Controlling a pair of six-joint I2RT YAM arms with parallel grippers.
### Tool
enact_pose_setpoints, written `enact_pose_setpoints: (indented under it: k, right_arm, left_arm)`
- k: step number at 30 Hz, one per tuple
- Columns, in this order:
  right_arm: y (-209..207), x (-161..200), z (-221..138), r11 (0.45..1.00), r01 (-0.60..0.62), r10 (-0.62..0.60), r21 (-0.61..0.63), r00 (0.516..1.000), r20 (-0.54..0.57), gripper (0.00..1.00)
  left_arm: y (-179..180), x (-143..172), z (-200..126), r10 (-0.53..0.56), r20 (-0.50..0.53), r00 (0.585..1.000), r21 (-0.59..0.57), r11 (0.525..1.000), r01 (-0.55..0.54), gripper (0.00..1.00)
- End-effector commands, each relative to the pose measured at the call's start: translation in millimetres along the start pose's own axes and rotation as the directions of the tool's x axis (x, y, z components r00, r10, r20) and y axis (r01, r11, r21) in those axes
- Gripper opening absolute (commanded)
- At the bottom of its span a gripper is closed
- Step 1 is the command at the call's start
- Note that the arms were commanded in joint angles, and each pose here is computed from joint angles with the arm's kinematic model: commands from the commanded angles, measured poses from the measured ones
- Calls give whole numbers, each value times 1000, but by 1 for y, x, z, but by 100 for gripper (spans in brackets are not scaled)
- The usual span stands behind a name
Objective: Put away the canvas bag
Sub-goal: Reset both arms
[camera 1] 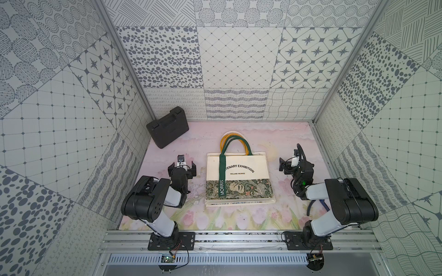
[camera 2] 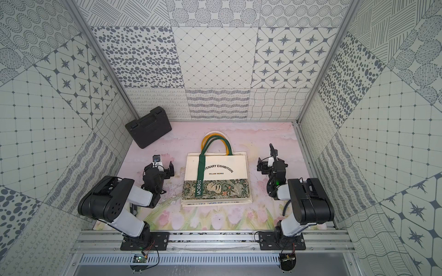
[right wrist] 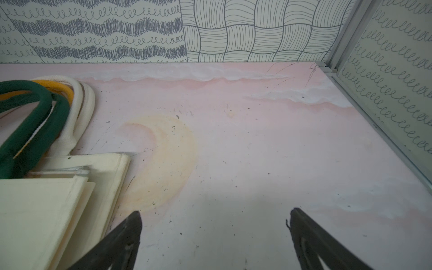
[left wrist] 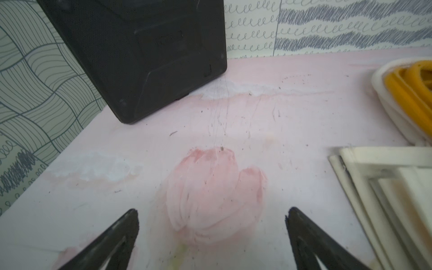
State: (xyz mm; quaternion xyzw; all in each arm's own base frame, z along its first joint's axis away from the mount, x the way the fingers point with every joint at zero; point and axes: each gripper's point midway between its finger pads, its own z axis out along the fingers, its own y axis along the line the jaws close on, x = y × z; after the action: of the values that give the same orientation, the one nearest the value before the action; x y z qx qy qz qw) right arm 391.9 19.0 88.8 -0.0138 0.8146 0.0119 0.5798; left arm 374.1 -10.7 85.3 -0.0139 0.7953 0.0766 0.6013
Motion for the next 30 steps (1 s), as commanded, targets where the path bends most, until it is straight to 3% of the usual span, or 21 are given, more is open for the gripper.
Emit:
enact_pose_setpoints:
  k: [1, 5, 30]
  right_arm:
    - [2, -21, 6, 1000, 7, -6, -24, 999, 38, 99]
    - [-2, -19, 8, 1000, -11, 12, -19, 1000, 23, 99]
    - [-3, -20, 8, 1000, -14, 14, -17, 1000, 23, 99]
  left_arm:
    - [-6, -5, 19, -33, -71, 997, 102, 994, 40, 99]
    - [-4, -2, 26, -86, -134, 987, 164, 981, 108, 100]
    - [-4, -2, 26, -80, -129, 988, 163, 982, 100, 100]
